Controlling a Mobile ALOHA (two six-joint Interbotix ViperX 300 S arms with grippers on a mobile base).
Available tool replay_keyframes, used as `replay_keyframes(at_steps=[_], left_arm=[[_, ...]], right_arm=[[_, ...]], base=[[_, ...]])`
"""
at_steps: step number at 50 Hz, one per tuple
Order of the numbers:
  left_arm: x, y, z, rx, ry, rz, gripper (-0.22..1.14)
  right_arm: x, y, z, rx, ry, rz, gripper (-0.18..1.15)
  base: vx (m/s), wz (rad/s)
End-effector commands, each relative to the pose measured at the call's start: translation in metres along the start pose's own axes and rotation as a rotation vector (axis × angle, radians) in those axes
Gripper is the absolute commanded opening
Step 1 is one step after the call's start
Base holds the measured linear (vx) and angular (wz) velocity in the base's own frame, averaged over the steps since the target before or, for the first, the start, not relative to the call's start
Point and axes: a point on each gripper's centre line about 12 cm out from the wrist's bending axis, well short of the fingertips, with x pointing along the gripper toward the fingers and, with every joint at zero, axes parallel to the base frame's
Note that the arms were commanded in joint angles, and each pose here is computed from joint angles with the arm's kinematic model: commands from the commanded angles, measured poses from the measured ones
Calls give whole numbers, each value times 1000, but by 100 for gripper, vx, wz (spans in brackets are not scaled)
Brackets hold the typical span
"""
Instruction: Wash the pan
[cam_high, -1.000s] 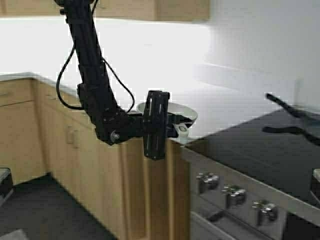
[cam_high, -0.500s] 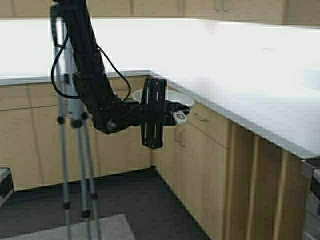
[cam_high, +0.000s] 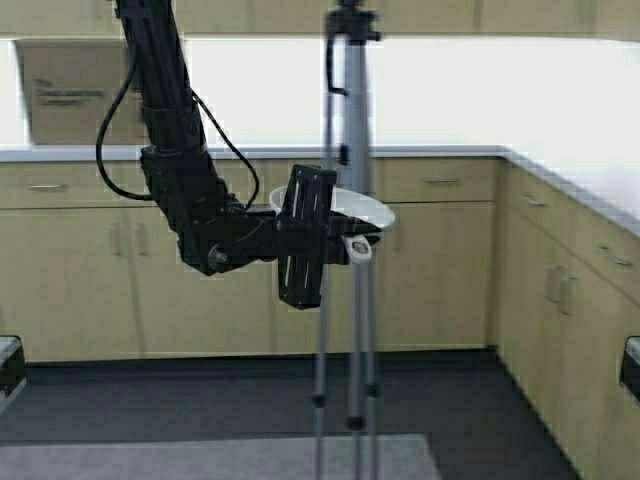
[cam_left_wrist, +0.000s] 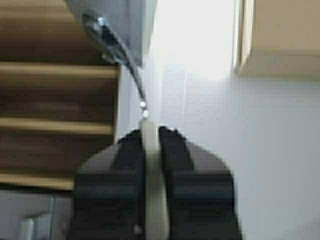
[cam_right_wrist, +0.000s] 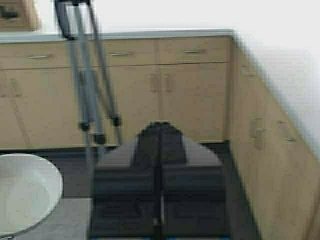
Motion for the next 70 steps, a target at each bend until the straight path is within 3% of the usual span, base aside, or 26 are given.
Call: replay_keyframes(at_steps=[1,48,70], left_arm=[[5,-27,5,28,-12,-75,2],[0,-34,3,26,-1,-91,2],[17,-47,7,28,31,-141,3]], right_arm=[[1,9,2,-5,-5,45,7],[1,10,1,-2,-6,48,7],[-1,9,-5,-1,6,47,7]], base=[[3,67],[6,75],[11,60]])
